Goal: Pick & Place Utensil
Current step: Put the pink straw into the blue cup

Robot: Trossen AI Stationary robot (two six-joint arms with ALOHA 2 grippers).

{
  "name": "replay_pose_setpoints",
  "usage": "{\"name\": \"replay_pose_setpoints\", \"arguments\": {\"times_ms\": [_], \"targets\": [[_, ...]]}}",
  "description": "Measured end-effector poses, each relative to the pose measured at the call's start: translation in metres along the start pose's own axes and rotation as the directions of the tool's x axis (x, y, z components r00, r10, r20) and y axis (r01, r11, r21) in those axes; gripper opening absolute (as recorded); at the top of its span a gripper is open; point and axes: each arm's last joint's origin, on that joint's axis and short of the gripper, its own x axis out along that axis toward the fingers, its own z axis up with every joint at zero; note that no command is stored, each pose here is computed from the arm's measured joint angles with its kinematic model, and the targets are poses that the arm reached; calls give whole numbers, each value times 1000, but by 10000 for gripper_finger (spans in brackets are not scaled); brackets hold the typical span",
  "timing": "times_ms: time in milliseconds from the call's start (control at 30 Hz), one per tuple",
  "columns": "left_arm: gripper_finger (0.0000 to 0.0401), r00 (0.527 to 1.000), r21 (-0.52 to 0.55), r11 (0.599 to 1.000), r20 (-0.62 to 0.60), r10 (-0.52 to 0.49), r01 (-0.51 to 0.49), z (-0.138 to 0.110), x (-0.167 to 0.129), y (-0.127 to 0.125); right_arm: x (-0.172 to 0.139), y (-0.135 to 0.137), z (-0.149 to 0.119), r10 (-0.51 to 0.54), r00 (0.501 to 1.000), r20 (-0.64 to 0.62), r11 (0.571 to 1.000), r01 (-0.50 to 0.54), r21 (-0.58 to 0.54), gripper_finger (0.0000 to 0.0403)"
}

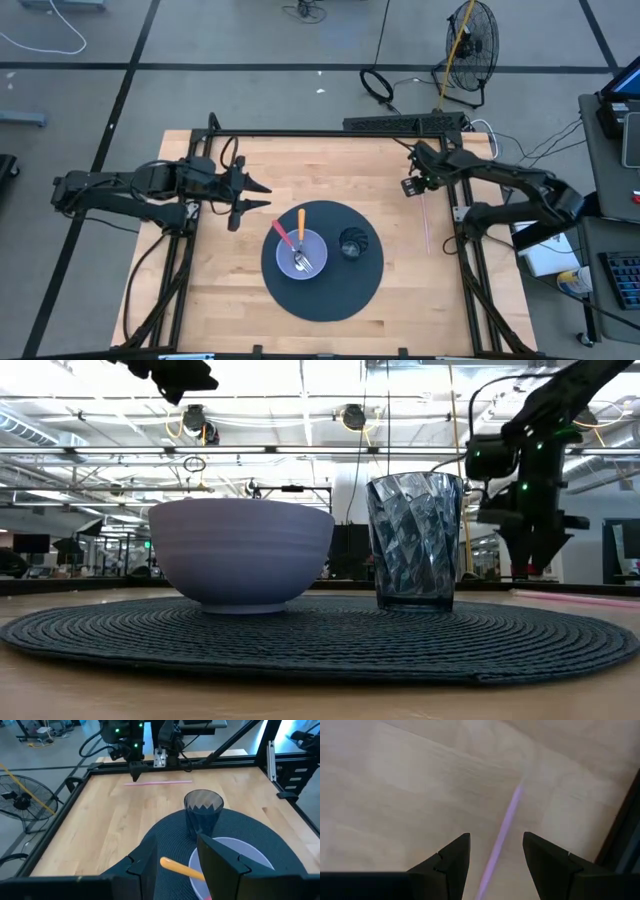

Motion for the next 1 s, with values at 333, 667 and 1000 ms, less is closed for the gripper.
{"name": "replay_pose_setpoints", "arguments": {"times_ms": [333,667,1000], "targets": [[145,1000,-16,1000,-25,-2,1,-2,0,0,16,-5,7,-34,998,-61,999,34,-3,180],[145,1000,-21,1000,-26,-2,2,-3,0,0,27,-2,10,-31,995,-99,999,28,-29,180],[145,999,-27,1000,-32,-4,3,-3,0,0,35,-12,12,-40,988,-149,999,43,15,143]]}}
